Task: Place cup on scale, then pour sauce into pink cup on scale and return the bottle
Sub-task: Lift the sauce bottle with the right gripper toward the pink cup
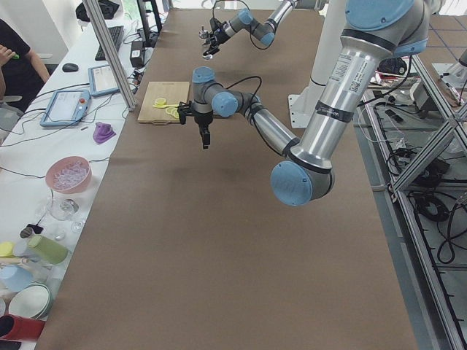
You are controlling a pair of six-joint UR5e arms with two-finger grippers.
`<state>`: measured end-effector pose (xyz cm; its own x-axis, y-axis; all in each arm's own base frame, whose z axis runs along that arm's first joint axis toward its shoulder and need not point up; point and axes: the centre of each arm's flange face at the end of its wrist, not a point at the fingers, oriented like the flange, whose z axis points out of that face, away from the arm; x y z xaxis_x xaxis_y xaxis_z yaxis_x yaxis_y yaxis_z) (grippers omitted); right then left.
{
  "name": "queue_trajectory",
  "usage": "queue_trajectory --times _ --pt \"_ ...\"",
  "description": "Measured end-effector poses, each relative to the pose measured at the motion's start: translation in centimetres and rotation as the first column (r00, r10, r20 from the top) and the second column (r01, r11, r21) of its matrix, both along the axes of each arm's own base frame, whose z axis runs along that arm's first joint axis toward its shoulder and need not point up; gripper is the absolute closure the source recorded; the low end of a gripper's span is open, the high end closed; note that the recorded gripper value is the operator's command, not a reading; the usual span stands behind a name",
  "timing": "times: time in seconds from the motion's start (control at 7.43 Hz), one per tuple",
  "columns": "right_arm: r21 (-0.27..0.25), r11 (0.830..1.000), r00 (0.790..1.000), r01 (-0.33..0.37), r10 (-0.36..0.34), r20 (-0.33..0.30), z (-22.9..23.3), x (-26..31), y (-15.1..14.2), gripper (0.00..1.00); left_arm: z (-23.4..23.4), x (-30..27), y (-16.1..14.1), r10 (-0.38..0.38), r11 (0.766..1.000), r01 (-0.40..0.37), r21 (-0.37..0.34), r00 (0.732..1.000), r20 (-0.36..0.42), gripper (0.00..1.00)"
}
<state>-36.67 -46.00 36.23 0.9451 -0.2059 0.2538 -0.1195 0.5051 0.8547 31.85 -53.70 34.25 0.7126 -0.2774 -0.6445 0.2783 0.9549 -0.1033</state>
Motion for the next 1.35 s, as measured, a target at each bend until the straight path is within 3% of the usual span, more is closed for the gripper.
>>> queue_trajectory --times 0.13,0.4,0.81,1.08,1.35 --pt "0.041 0.999 0.993 -0.013 0.018 -0.119 -0.2 -1.5 1.5 1.00 0.3 -0.7 0.0 -0.002 1.000 0.002 0.002 1.000 0.003 0.01" --pt "0.093 0.995 0.951 -0.024 0.051 -0.305 -1.6 -5.5 4.2 1.00 1.6 -2.4 0.0 -0.002 1.000 0.002 0.006 1.000 0.017 0.01" --pt "0.143 0.989 0.852 -0.019 0.091 -0.515 -4.5 -9.9 6.7 1.00 4.2 -4.2 -0.1 0.026 1.000 -0.027 0.016 0.998 0.049 0.01" --pt "0.161 0.987 0.807 -0.006 0.100 -0.583 -5.4 -11.5 7.7 1.00 4.9 -4.6 0.0 0.029 0.999 -0.030 0.011 0.998 0.057 0.01" --pt "0.168 0.986 0.783 0.003 0.102 -0.614 -5.6 -12.9 8.0 1.00 5.7 -4.8 0.1 0.030 1.000 -0.030 0.007 0.998 0.062 0.01"
